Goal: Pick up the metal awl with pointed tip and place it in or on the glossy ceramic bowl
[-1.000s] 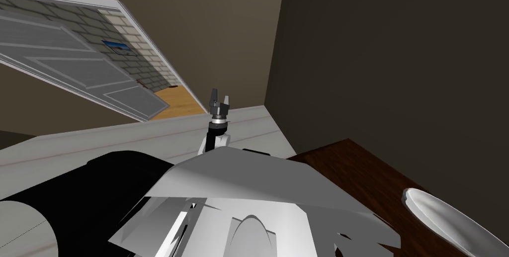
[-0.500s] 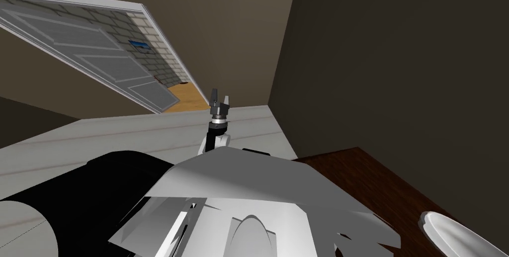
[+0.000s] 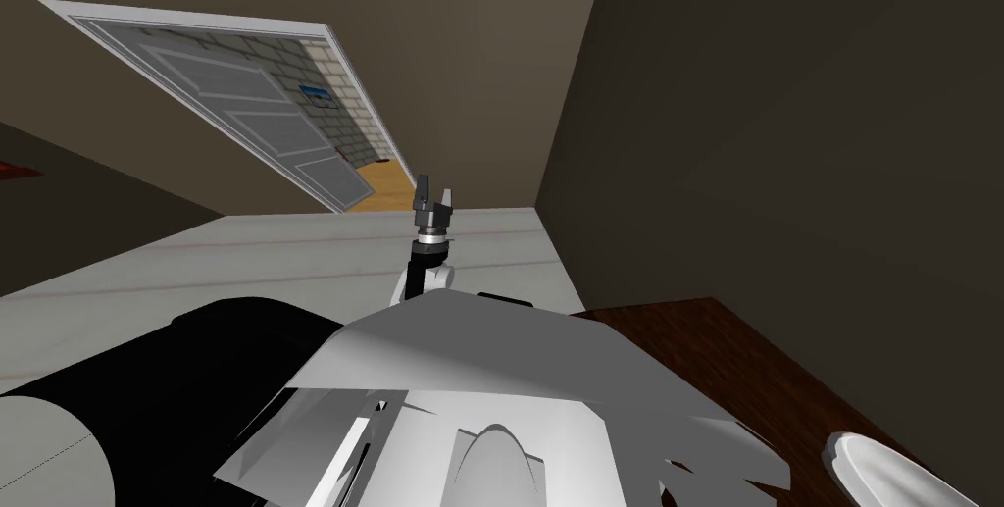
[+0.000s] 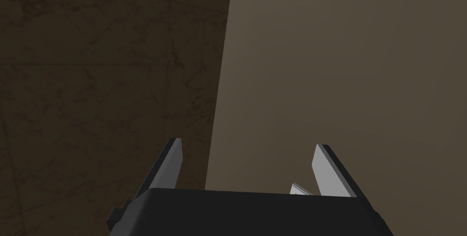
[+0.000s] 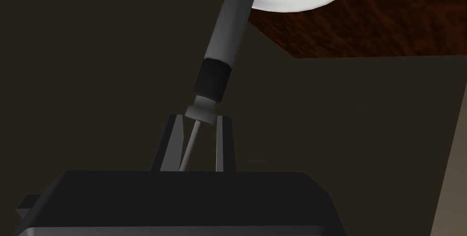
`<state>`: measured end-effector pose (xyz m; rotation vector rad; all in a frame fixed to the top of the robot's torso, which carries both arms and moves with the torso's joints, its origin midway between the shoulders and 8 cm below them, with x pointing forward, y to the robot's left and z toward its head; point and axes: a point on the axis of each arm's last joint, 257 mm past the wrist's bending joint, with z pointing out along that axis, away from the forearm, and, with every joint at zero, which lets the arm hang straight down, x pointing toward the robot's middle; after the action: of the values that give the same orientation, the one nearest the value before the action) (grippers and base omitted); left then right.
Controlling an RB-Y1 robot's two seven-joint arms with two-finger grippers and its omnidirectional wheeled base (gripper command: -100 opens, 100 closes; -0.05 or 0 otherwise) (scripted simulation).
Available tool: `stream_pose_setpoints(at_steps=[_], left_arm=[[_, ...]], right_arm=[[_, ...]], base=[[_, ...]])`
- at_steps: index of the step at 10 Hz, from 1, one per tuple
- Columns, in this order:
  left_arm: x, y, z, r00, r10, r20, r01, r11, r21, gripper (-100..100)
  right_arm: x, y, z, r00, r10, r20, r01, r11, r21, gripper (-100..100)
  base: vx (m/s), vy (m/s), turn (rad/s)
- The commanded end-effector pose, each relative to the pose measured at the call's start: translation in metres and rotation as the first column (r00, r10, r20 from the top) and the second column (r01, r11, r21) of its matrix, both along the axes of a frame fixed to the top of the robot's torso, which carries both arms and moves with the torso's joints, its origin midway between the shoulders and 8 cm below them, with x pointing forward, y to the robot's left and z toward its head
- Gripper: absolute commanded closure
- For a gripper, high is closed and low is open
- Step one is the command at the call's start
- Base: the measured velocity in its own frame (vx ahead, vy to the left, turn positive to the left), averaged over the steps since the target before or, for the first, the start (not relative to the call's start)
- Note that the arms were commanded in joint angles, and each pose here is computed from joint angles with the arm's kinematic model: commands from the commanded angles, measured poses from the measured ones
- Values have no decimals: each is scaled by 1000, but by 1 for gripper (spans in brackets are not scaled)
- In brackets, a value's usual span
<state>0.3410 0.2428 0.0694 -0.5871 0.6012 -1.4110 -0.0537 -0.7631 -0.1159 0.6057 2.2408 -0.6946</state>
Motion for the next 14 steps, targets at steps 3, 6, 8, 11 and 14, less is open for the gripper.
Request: stream_pose_setpoints(at_steps=[3,6,8,11,14], left_arm=[[0,0,0,1000,0,0,0,1000,0,0],[0,0,0,1000,0,0,0,1000,0,0],[0,0,0,1000,0,0,0,1000,0,0],[0,0,0,1000,0,0,0,1000,0,0],[0,0,0,1000,0,0,0,1000,0,0]], right_arm=[[1,-1,1,1000,1,2,-1,1000,-2,-100],[1,-1,1,1000,1,2,-1,1000,-2,-100],[-8,-5,1,1000,-7,4,7,1000,12,-100],[-23,-12,5,1000,-26,2,26,1000,16,-100],[-42,-20,10,999,-40,6,40,999,32,-100]], base=[[-17,-16,17],[0,0,0],[4,11,31],[19,29,39],[17,33,51]])
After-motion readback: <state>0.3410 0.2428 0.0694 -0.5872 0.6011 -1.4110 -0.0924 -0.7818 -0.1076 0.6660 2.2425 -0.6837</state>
